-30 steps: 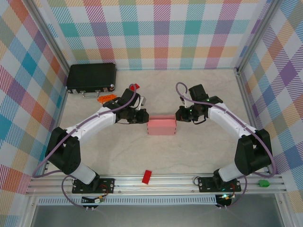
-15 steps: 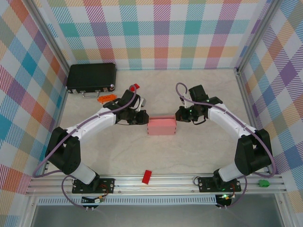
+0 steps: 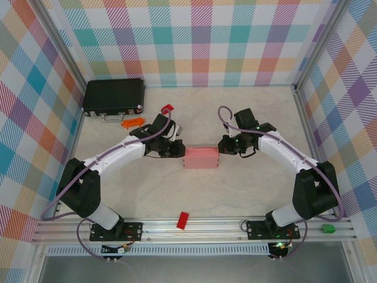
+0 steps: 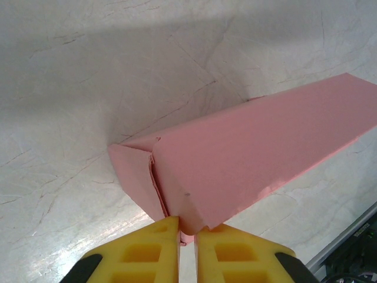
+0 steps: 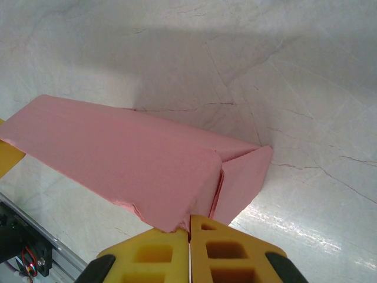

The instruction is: Fold the paper box

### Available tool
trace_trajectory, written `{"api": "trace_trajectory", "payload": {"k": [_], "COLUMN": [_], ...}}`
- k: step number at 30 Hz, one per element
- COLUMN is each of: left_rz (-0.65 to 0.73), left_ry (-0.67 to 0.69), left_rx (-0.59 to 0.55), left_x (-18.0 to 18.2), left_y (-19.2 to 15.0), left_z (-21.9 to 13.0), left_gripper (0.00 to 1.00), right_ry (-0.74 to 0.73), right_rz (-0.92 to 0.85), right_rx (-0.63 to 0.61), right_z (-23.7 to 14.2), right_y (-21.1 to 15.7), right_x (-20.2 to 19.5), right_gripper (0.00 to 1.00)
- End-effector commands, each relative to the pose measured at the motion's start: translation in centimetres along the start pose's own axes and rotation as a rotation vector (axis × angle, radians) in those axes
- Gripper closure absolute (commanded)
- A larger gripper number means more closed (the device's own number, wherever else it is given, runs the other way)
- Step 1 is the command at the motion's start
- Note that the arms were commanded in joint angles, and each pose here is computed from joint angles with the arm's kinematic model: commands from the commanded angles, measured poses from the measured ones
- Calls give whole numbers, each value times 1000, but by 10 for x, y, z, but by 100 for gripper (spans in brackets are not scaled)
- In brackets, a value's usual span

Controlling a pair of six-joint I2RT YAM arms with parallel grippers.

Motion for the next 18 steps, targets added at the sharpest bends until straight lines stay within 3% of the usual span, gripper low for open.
{"api": "trace_trajectory", "payload": {"k": [1,18], "left_rz": [8,15], "left_ry": [28,57], "left_rx": [61,89], "left_x": [6,11], "left_y": [-17,-28], "left_z": [6,8], "left_gripper": [86,85], "right_ry": [-31,-47], "right_rz": [22,8], "right_rx": [62,82], "right_z": [3,2], "right_y": [-20,-34], "right_x": [-6,-9], "right_gripper": [91,85]}}
Point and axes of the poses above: each hand's point on the last joint's axis, 136 mm out from that joint toward the fingers, its own z axis out along the fingers, its own x axis along the line the jaws close on, y = z × x, the point moved 3 cm from there along -z, back along the fingers, and after that the axes turned 3 degrees about -z, right-handed, at the moved point
